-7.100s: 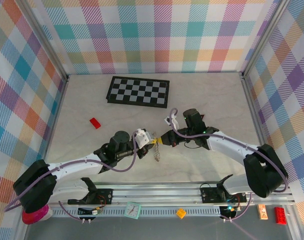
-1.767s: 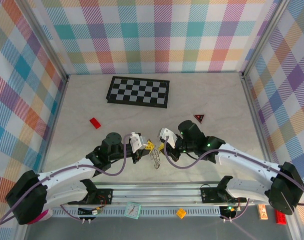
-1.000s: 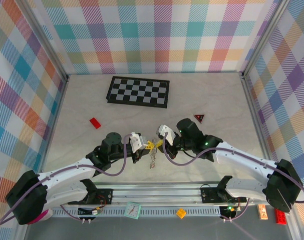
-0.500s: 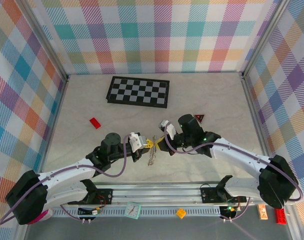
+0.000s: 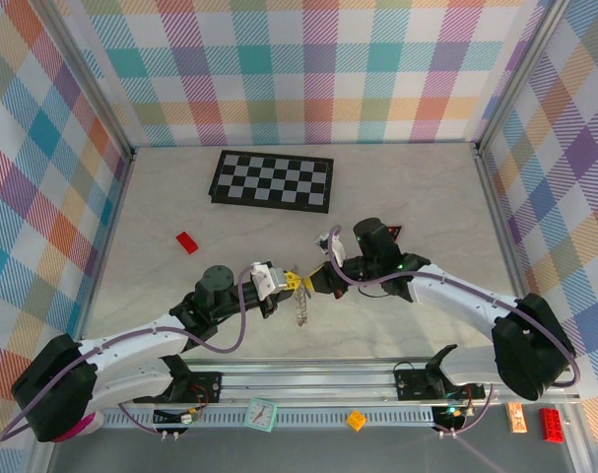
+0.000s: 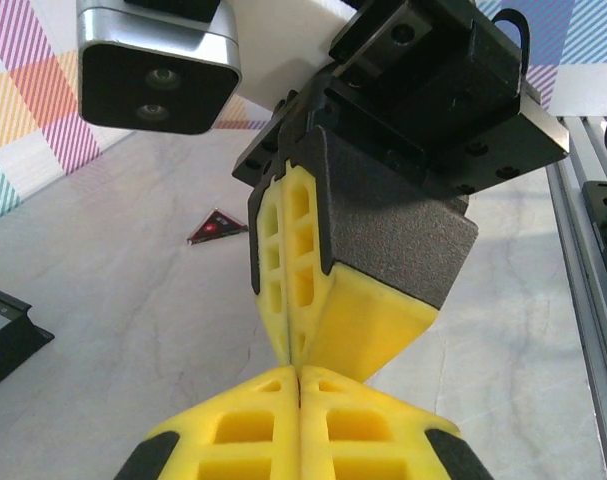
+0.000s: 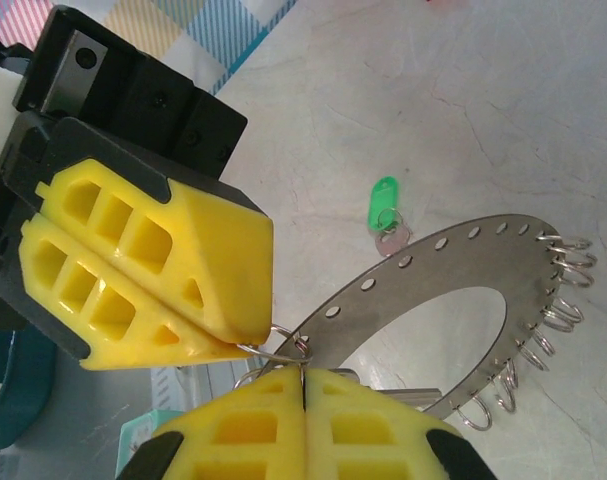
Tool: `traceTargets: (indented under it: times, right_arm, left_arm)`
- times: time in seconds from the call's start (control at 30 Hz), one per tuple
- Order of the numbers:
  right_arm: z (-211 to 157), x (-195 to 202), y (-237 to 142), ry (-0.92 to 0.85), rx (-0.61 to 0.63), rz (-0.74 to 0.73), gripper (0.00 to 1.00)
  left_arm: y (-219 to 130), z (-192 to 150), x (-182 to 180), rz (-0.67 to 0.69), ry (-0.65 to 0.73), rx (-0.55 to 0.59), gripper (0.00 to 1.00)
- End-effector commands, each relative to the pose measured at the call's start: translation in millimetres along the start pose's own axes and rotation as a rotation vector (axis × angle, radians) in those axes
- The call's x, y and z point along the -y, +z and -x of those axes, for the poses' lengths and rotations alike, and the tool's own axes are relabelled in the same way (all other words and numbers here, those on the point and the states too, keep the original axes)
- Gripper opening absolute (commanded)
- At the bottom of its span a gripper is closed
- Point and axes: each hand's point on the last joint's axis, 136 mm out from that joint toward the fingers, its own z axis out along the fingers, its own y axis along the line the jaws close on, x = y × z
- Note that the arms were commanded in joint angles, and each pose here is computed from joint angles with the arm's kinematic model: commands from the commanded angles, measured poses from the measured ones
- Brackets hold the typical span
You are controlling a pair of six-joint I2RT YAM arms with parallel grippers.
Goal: Put the keys on the keyring
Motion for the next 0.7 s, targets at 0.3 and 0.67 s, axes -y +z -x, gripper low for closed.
traceTargets:
  times: [0.3,0.67]
  right_arm:
    - [0.9,8.7,-5.1,0.007,0.044,0.010,0.20]
    - [1.4,5.8,-10.2,-0.020,0.061,0.019,0.17]
  left_arm:
    - [1.0,21.5,7.3,-0.029,0.003,0.123,0.00]
    - [1.8,17.8,5.7,-0.019,-0.009,0.115,0.00]
